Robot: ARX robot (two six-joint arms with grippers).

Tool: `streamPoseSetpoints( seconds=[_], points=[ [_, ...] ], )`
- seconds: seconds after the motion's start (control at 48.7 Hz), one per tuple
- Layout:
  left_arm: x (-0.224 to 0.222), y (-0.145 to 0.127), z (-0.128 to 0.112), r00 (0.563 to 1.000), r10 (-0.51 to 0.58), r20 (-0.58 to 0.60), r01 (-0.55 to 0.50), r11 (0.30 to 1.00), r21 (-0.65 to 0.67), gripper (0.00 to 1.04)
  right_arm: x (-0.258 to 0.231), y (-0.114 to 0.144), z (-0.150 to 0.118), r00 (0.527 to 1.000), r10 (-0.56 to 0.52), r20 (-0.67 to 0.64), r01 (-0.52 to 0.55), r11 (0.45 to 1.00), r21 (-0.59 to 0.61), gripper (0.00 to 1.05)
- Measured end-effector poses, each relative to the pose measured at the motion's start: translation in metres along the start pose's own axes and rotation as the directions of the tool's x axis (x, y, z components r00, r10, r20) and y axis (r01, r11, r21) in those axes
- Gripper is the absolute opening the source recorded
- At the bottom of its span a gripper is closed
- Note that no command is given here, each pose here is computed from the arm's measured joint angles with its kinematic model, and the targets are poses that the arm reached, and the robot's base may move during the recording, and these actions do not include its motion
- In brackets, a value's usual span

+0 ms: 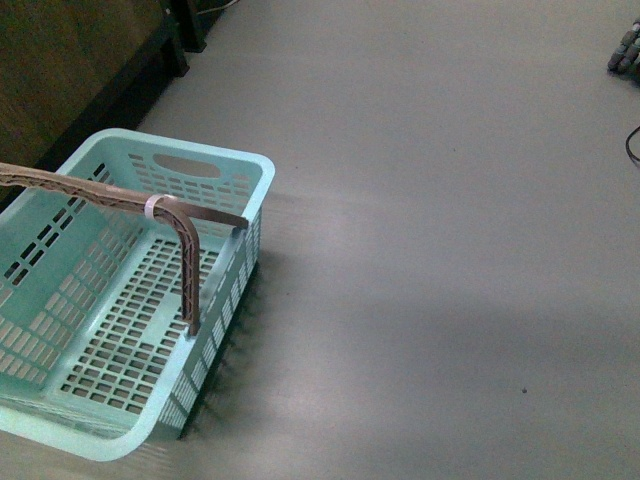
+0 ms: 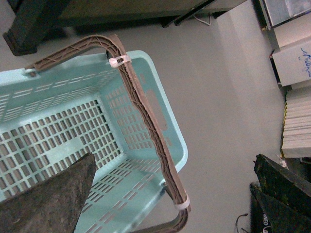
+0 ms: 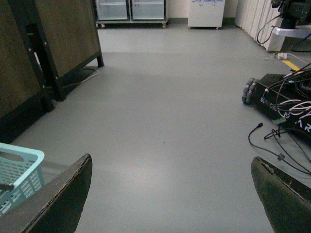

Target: Pick lemon and mango into basket

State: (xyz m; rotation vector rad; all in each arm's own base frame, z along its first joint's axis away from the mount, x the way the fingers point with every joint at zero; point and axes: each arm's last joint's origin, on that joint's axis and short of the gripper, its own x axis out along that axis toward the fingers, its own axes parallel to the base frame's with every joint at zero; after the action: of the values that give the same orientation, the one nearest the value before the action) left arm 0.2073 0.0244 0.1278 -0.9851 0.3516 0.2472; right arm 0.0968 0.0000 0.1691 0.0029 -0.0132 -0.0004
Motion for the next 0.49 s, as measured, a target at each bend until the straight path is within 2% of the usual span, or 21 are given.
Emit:
streamPoseSetpoints(
  seconds=[0.103,0.288,0.493],
  points=[
    [0.029,-0.001,-0.004,0.999,0.015,-0.03,-0.016,0.999,-0.036,0.98,0.0,0.0,0.0,1.0,0.0,0.0,0.0,1.0,0.0,0.96],
    [0.097,0.003,-0.03,0.987,0.091,-0.129,-0.101,0.992,-0.073,0.98,0.0,0.0,0.0,1.0,0.0,0.0,0.0,1.0,0.0,0.96],
    [0.138,-0.003,-0.044,0.986,0.092,-0.141,-0.105,0.991,-0.088,0.98,0.0,0.0,0.0,1.0,0.0,0.0,0.0,1.0,0.0,0.96]
  ],
)
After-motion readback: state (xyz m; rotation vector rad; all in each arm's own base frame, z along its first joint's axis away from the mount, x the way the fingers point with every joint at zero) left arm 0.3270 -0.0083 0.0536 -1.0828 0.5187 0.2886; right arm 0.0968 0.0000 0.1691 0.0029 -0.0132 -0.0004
